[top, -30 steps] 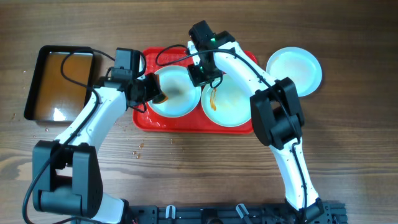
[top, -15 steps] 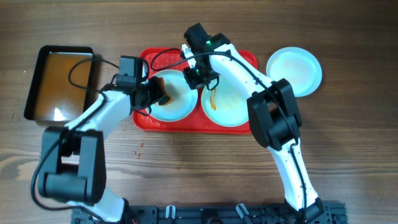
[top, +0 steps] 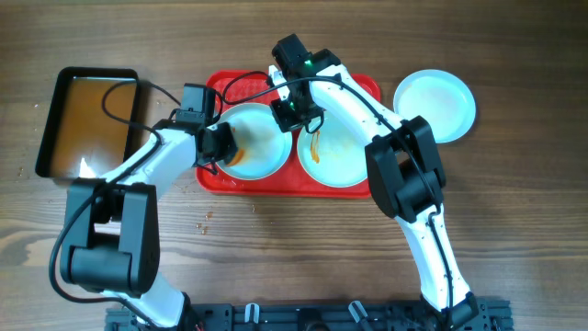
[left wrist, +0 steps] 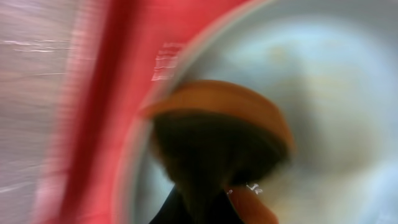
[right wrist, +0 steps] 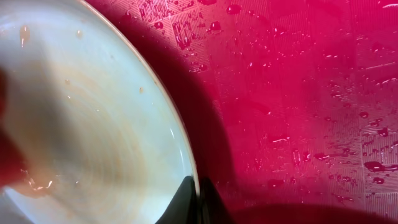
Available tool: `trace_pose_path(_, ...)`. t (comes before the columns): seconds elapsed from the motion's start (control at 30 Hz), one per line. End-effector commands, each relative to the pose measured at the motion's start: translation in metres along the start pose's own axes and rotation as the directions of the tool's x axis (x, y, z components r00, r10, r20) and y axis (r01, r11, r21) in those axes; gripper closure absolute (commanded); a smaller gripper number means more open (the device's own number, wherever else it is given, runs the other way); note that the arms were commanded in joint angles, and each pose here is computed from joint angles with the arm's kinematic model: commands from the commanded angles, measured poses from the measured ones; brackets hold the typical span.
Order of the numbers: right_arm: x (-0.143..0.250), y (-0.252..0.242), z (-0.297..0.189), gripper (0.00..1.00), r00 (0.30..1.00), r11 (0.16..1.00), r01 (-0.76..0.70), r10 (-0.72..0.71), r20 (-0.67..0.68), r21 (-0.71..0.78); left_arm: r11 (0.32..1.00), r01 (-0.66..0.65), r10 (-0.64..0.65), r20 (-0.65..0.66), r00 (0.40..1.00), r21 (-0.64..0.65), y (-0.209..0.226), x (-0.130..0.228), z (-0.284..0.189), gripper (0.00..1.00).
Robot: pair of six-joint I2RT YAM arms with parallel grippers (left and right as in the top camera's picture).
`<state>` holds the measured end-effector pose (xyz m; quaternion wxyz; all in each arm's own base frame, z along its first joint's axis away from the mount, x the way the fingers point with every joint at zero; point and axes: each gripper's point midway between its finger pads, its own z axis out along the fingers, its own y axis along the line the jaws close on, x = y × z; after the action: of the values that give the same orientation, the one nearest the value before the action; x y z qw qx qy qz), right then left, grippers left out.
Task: Clean dirty plates on tray and stack at the side
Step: 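Scrub the held center plate with the sponge in the left gripper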
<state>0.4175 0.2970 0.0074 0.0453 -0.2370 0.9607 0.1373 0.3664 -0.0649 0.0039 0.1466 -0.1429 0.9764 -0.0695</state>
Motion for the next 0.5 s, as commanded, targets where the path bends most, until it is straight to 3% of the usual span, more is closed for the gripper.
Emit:
trace_pose_path(0.0, 0.009, -0.004, 0.016, 0.96, 0.999, 1.0, 0.012, -0.012, -0.039, 0.0, 0.951, -0.074, 0.094, 0.053, 0.994, -0.301, 0.055, -0.011, -0.008, 0.96)
trace_pose_path(0.17, 0.009, -0.004, 0.016, 0.96, 0.999, 1.0, 0.012, -0.012, -0.039, 0.0, 0.972, -0.057, 0.099, 0.179, 0.979, -0.227, 0.031, -0.046, -0.046, 0.96)
trace_pose_path(0.27, 0.009, -0.004, 0.016, 0.96, 0.999, 1.0, 0.012, -0.012, -0.039, 0.0, 0.996, -0.076, 0.084, 0.222, 0.971, -0.042, -0.004, -0.054, -0.066, 0.96)
trace_pose_path(0.33, 0.009, -0.004, 0.016, 0.96, 0.999, 1.0, 0.012, -0.012, -0.039, 0.0, 0.99, -0.104, 0.081, 0.215, 0.973, 0.098, -0.03, -0.052, -0.072, 0.96)
trace_pose_path(0.47, 0.009, -0.004, 0.016, 0.96, 0.999, 1.0, 0.011, -0.011, -0.039, 0.0, 0.971, -0.053, 0.023, 0.127, 0.992, 0.233, -0.051, -0.039, -0.058, 0.96)
